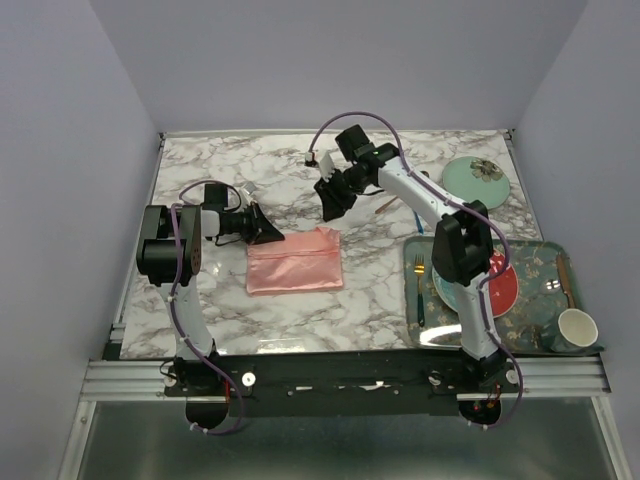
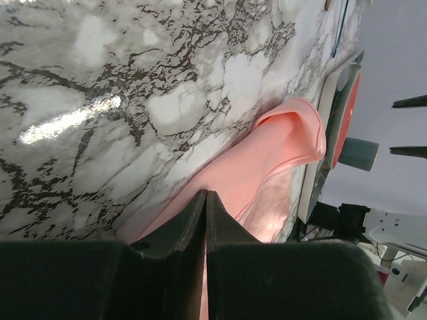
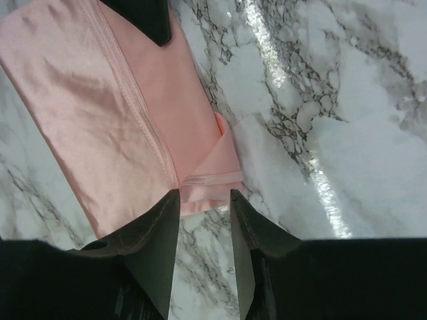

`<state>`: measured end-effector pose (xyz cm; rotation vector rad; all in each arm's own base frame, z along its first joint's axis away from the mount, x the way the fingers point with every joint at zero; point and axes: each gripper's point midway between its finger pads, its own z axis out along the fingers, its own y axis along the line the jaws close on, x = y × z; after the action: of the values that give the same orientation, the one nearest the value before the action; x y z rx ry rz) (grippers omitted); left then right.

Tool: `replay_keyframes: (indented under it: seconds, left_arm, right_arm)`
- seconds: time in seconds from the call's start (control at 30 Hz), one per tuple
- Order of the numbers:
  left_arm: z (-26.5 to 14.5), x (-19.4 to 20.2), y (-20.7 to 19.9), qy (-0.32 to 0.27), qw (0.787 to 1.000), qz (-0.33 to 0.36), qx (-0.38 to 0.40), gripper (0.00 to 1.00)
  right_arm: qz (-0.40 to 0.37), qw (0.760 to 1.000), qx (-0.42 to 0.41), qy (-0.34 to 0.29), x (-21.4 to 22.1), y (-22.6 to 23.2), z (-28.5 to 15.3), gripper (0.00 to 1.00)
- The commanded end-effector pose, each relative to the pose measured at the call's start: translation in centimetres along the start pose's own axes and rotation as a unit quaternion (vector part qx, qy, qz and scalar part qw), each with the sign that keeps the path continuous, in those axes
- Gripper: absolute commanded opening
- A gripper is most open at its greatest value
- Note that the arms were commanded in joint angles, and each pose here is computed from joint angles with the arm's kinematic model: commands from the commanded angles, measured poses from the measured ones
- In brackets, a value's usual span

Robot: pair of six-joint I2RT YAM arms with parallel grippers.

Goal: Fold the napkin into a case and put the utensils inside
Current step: Smooth out the 2/3-rectangle-folded napkin at the center of the board.

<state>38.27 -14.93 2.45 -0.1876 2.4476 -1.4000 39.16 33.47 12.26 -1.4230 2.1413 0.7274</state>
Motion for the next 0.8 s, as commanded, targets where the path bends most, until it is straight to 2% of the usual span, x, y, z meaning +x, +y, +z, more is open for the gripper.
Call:
replay_keyframes:
  seconds: [0.0,0.23,0.77]
  left_arm:
    - [0.1,0.4,2.6,-0.003,0.999,-0.006,-0.049,0.16]
    - [0.0,0.8,2.6,-0.001,0.999,-0.006,-0.051,0.16]
    - [-0.2,1.0,2.7,-0.002,0.999,-0.002,-0.051,0.16]
  right_arm:
    - [0.170,0.985,-0.010,0.018,1.3,1.6,1.4,0.48]
    - [0.264,0.964,-0.008,0.033,3.2,1.6,3.2,0.48]
    - [0.306,0.950,-0.008,0.054,5.3,1.0,5.5,0.44]
